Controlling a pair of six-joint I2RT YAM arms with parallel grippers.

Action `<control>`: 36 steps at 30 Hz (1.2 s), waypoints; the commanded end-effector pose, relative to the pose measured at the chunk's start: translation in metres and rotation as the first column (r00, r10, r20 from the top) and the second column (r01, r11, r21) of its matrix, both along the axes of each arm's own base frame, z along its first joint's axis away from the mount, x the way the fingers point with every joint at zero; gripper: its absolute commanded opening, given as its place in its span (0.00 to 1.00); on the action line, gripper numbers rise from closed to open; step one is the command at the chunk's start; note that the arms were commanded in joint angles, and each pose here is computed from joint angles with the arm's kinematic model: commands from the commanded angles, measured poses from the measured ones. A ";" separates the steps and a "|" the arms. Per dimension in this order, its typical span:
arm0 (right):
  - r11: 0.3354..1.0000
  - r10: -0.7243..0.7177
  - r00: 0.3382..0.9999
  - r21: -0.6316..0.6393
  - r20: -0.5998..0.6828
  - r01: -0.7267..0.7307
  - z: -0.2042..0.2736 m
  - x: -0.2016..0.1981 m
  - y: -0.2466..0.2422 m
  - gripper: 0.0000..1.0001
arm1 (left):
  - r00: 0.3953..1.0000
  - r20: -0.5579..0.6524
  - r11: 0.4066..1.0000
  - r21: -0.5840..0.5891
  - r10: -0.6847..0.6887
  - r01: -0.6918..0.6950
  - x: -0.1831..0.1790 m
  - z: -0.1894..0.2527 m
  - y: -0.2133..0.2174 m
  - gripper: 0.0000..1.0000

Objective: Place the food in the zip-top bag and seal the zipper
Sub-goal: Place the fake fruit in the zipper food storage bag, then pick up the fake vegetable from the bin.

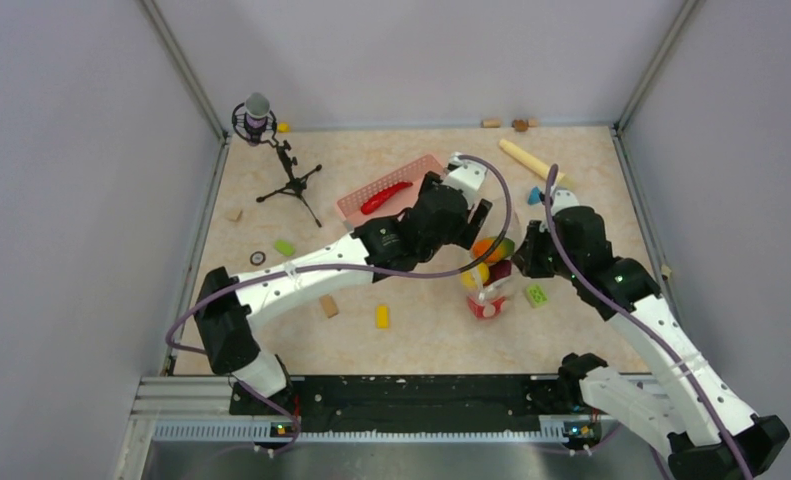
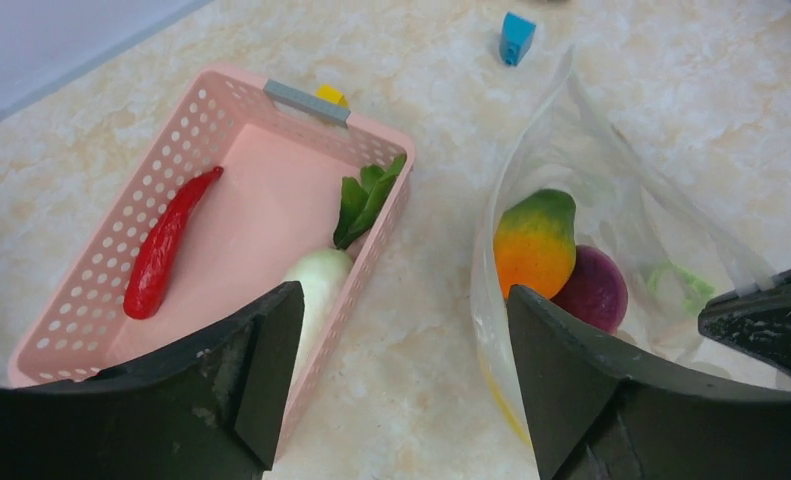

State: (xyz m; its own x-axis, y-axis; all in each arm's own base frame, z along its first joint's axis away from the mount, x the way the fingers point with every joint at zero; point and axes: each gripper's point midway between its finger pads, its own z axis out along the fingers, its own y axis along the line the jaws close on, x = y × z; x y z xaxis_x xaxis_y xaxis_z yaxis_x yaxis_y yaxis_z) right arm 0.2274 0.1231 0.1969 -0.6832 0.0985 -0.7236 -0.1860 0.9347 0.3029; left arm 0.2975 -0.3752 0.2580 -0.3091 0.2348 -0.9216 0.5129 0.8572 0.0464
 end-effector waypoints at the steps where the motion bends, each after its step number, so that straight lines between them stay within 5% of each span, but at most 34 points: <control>1: 1.000 -0.012 0.998 0.008 0.061 0.012 0.008 0.004 -0.003 0.05 | 0.989 0.140 0.992 -0.102 -0.057 0.071 0.003 0.084 0.003 0.85; 4: 1.000 -0.005 0.999 0.009 0.053 0.005 0.005 0.004 -0.002 0.05 | 0.972 0.228 0.992 -0.105 -0.049 0.074 0.008 0.126 0.020 0.97; 11: 1.000 0.018 0.998 0.023 0.061 -0.020 0.005 0.003 0.003 0.05 | 0.953 0.284 0.992 -0.033 -0.105 0.119 0.028 0.147 0.058 0.97; 26: 0.997 0.055 0.989 0.046 0.141 -0.062 0.015 0.001 0.006 0.04 | 0.968 0.000 0.962 0.108 -0.252 0.250 0.107 0.004 0.106 0.97; 36: 0.998 0.033 0.985 0.048 0.172 -0.042 0.019 0.002 0.002 0.04 | 0.989 -0.070 0.955 0.259 -0.133 0.147 0.169 -0.097 0.129 0.87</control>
